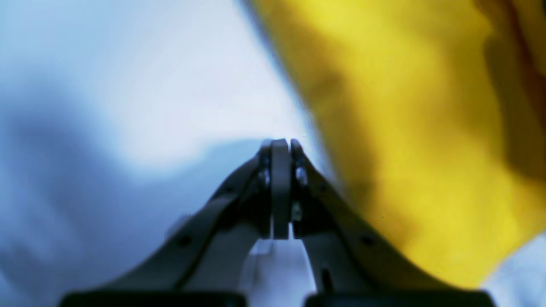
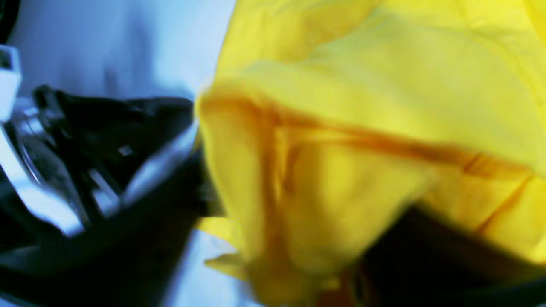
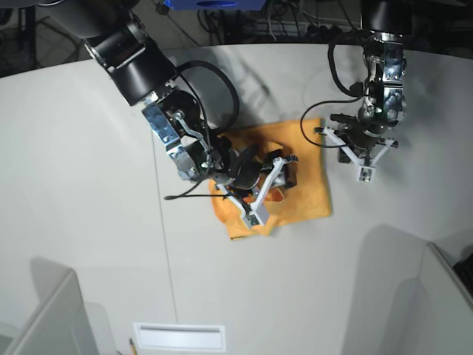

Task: Fold the T-shirt properly
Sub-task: 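Grasp the other strip end with the right gripper and lift it, then fold the held end over onto the stack with the right gripper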

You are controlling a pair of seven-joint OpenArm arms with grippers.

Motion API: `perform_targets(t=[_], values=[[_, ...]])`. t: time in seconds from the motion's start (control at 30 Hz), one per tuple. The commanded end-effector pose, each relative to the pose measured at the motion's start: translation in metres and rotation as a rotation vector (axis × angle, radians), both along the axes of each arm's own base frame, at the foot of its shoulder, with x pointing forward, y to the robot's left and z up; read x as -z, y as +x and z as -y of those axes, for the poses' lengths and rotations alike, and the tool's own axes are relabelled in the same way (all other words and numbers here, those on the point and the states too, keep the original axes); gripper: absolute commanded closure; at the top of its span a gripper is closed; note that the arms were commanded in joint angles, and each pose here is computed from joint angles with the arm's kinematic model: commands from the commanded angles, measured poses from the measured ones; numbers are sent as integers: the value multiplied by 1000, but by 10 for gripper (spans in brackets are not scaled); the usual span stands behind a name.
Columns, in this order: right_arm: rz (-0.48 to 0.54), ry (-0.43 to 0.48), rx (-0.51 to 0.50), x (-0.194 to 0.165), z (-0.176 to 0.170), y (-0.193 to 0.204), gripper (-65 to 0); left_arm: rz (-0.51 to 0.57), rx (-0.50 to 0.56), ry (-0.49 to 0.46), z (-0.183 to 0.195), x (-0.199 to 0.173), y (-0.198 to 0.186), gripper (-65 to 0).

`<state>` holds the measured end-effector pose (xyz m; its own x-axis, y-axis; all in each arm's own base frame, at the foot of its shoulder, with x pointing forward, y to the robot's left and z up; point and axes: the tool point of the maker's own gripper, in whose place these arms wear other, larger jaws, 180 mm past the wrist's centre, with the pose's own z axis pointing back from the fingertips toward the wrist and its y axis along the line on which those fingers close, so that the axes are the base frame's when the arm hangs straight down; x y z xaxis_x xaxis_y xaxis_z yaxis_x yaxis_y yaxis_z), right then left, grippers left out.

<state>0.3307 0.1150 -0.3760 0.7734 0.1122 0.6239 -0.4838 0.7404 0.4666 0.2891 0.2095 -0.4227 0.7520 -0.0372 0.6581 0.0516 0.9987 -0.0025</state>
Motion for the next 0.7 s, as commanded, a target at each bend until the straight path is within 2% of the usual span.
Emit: perform_targets(t=[0.0, 0.07, 0.17, 0.37, 0.53, 0.67], values=[[57, 38, 0, -21, -7, 11, -396, 38, -35, 20, -17, -11, 3, 0], [63, 43, -4, -24, -8, 11, -456, 51, -85, 32, -37, -17, -1, 0], [93, 62, -18, -38, -12, 10, -459, 84, -137, 48, -56, -30, -4, 0], [79, 74, -57, -49, -26, 4, -459, 112, -218, 82, -89, -44, -14, 0], [110, 10, -67, -43, -37, 5, -447, 121, -278, 97, -111, -49, -20, 0], [158, -34, -216, -42, -70, -28, -402, 127, -293, 100, -116, -51, -21, 0]])
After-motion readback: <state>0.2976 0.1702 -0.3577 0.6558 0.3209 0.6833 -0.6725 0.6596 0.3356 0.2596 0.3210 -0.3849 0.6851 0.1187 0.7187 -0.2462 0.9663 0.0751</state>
